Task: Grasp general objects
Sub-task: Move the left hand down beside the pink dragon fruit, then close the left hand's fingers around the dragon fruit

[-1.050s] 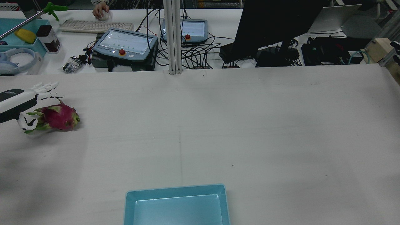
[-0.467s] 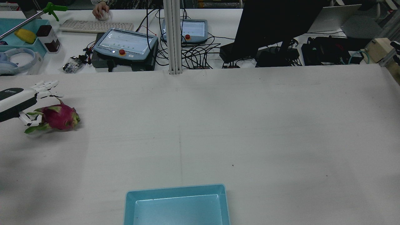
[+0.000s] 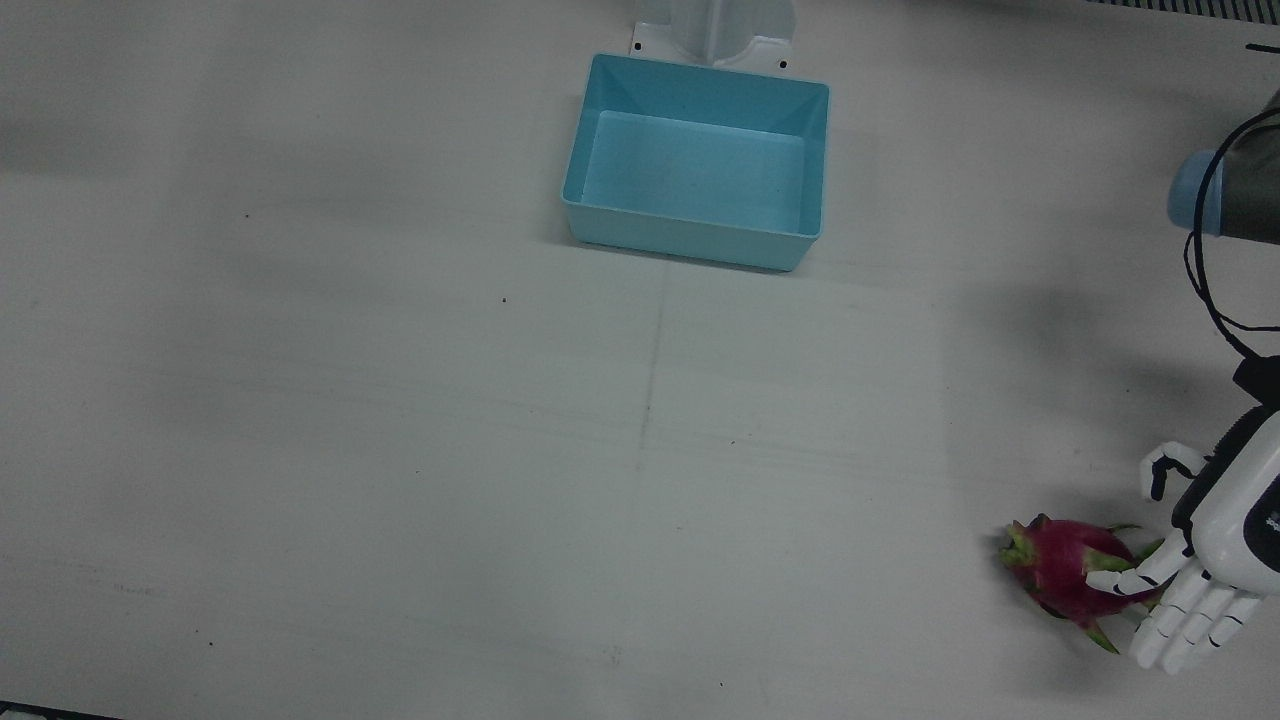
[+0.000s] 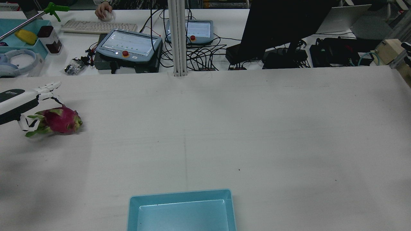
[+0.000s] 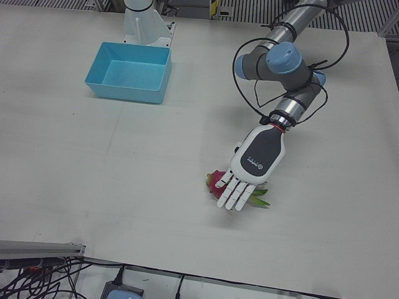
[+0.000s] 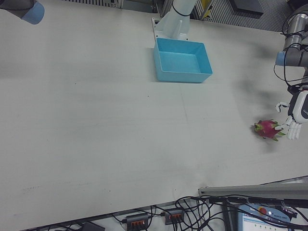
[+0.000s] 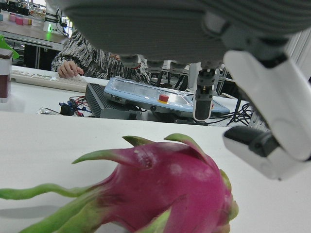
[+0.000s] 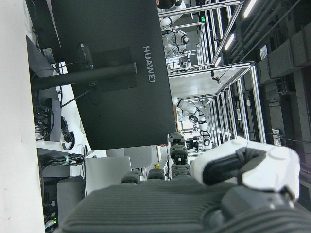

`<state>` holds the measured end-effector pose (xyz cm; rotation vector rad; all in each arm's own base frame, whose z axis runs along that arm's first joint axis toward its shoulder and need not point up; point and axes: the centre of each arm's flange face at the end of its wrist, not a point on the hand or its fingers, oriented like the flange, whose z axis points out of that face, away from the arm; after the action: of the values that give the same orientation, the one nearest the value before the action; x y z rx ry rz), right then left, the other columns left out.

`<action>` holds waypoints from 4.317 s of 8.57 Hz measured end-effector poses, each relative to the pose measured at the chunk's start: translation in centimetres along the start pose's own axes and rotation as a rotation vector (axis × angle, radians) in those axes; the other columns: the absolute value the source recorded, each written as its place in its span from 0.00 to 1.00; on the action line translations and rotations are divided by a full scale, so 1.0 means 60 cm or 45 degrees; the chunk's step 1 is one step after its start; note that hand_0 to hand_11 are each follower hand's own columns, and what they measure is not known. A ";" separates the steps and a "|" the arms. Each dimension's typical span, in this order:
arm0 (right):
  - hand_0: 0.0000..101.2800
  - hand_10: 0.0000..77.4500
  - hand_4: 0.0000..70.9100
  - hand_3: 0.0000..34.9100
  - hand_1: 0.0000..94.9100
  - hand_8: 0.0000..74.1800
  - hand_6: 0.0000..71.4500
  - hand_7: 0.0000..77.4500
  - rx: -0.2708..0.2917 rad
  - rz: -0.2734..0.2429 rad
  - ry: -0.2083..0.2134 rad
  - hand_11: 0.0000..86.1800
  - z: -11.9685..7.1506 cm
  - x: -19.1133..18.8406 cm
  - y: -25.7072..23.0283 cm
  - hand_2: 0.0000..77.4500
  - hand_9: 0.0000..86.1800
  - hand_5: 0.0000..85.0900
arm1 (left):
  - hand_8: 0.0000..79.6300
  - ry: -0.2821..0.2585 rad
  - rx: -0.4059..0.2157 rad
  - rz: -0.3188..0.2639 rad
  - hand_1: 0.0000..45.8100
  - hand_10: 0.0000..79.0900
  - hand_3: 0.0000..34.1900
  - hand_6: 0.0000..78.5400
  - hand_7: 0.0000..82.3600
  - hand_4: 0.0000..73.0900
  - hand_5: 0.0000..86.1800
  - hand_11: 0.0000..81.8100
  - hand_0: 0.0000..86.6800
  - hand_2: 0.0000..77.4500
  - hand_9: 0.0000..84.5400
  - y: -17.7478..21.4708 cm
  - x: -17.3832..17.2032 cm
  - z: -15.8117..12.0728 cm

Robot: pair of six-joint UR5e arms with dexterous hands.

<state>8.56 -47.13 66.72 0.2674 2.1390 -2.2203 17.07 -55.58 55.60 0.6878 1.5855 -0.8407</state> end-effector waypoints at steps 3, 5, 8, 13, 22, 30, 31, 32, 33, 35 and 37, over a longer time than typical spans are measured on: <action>0.00 0.00 0.00 0.00 0.42 0.00 0.00 0.00 0.000 0.000 0.000 0.01 0.000 0.000 0.000 1.00 0.01 0.00 | 0.04 -0.008 -0.001 0.002 0.00 0.02 0.00 0.01 0.06 0.04 0.24 0.06 0.64 0.89 0.03 0.002 -0.001 0.000; 0.00 0.00 0.00 0.00 0.43 0.00 0.00 0.00 0.000 0.000 0.000 0.00 0.000 0.000 -0.001 1.00 0.01 0.00 | 0.04 -0.008 -0.006 0.019 0.00 0.02 0.10 0.01 0.04 0.04 0.15 0.03 0.46 0.89 0.03 0.006 0.001 0.009; 0.00 0.00 0.00 0.00 0.43 0.00 0.00 0.00 0.000 0.000 0.000 0.01 0.000 0.000 -0.001 1.00 0.01 0.00 | 0.04 -0.039 -0.030 0.039 0.00 0.02 0.13 0.01 0.04 0.04 0.15 0.02 0.45 0.89 0.03 0.037 -0.006 0.067; 0.00 0.00 0.00 0.00 0.43 0.00 0.00 0.00 0.000 0.000 0.000 0.00 0.000 0.000 -0.001 1.00 0.01 0.00 | 0.04 -0.084 -0.044 0.050 0.00 0.01 0.15 0.01 0.03 0.04 0.20 0.02 0.45 0.90 0.03 0.104 -0.034 0.089; 0.00 0.00 0.00 0.00 0.43 0.00 0.00 0.00 0.000 0.000 0.000 0.00 0.000 0.000 0.000 1.00 0.01 0.00 | 0.04 -0.103 0.002 0.088 0.00 0.02 0.19 0.01 0.03 0.04 0.16 0.02 0.43 0.90 0.03 0.068 -0.045 0.076; 0.00 0.00 0.00 0.00 0.42 0.00 0.00 0.00 0.000 0.000 0.000 0.00 0.000 0.000 0.000 1.00 0.01 0.00 | 0.04 -0.165 0.001 0.136 0.00 0.02 0.52 0.01 0.03 0.01 0.13 0.05 0.49 0.89 0.03 0.068 -0.078 0.076; 0.00 0.00 0.00 0.00 0.42 0.00 0.00 0.00 0.000 0.000 0.000 0.00 0.000 0.000 0.000 1.00 0.01 0.00 | 0.04 -0.166 0.001 0.137 0.00 0.03 0.52 0.01 0.03 0.01 0.16 0.05 0.49 0.89 0.03 0.068 -0.078 0.077; 0.00 0.00 0.00 0.00 0.42 0.00 0.00 0.00 0.000 0.000 0.000 0.00 0.000 0.000 0.000 1.00 0.01 0.00 | 0.05 -0.166 0.002 0.137 0.00 0.03 0.55 0.01 0.11 0.00 0.27 0.05 0.49 0.90 0.03 0.068 -0.078 0.077; 0.00 0.00 0.00 0.00 0.42 0.00 0.00 0.00 0.000 0.000 -0.001 0.00 0.000 0.000 0.000 1.00 0.01 0.00 | 0.05 -0.166 0.002 0.137 0.00 0.03 0.52 0.01 0.11 0.00 0.27 0.05 0.49 0.90 0.03 0.067 -0.077 0.077; 0.00 0.00 0.00 0.00 0.42 0.00 0.00 0.00 0.000 0.000 0.000 0.00 0.000 0.000 0.000 1.00 0.01 0.00 | 0.17 -0.166 0.004 0.138 0.00 0.03 0.42 0.12 0.38 0.00 0.42 0.06 0.49 0.89 0.04 0.067 -0.076 0.077; 0.00 0.00 0.00 0.00 0.42 0.00 0.00 0.00 0.001 0.000 0.000 0.01 0.000 0.000 0.000 1.00 0.01 0.00 | 0.26 -0.166 0.004 0.142 0.00 0.07 0.23 0.16 0.46 0.00 0.52 0.13 0.49 0.92 0.18 0.067 -0.076 0.077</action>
<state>8.57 -47.12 66.73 0.2672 2.1378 -2.2214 23.67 -57.01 59.09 0.7033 1.4162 -0.7900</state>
